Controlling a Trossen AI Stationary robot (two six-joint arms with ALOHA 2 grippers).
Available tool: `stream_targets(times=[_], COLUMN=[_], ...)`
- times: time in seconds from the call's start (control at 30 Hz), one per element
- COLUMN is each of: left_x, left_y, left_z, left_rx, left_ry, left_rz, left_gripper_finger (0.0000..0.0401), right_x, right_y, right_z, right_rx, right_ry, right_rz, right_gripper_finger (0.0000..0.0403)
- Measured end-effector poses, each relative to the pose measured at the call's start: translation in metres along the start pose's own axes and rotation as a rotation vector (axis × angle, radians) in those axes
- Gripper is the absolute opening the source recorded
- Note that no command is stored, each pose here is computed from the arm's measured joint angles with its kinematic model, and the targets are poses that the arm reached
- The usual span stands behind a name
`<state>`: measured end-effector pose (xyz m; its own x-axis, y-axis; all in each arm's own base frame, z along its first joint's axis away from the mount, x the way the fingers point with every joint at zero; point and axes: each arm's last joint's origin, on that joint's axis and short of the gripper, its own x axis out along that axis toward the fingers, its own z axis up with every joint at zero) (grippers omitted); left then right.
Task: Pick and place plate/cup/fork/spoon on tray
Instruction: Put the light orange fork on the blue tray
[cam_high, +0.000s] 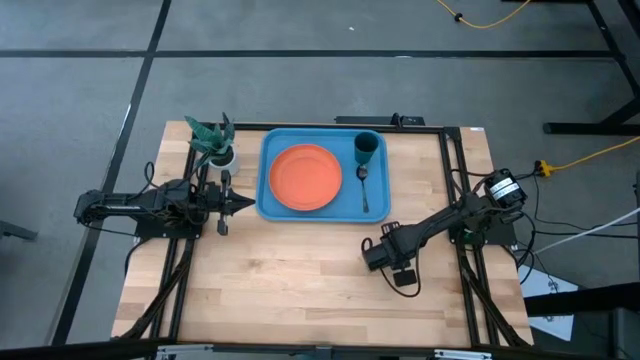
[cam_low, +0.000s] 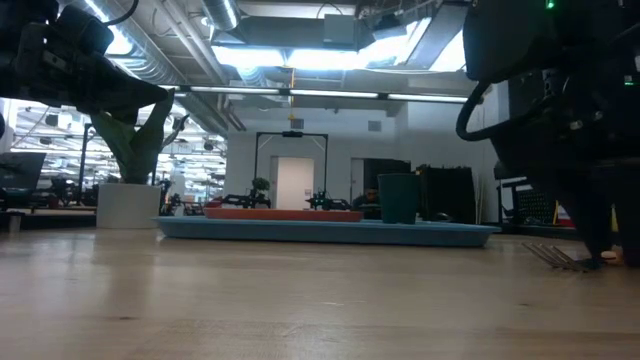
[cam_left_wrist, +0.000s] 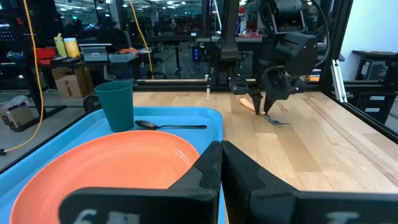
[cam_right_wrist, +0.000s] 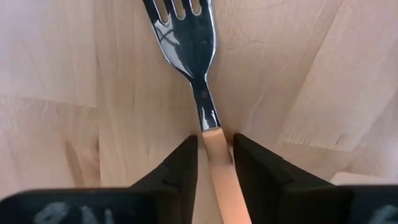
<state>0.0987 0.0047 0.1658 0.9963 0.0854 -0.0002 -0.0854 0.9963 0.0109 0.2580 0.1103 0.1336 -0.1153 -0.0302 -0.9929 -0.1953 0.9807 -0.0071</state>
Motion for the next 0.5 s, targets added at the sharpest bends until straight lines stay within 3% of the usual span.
stream_targets(times=[0.3,0.5], left_x=[0.0,0.0], left_y=[0.0,0.0], left_z=[0.0001,0.0], left_rx=[0.0,0.0], left_ry=[0.0,0.0], left_rz=[0.0,0.0], left_gripper_finger=[0.0,0.0], right_x=[0.0001,-0.0031], right_y=[0.0003,0.0016], right_z=[0.0015,0.0073], right_rx=[0.167,0.388], right_ry=[-0.016,-0.056], right_rz=[0.005,0.024], right_gripper_finger=[0.0041,0.0039])
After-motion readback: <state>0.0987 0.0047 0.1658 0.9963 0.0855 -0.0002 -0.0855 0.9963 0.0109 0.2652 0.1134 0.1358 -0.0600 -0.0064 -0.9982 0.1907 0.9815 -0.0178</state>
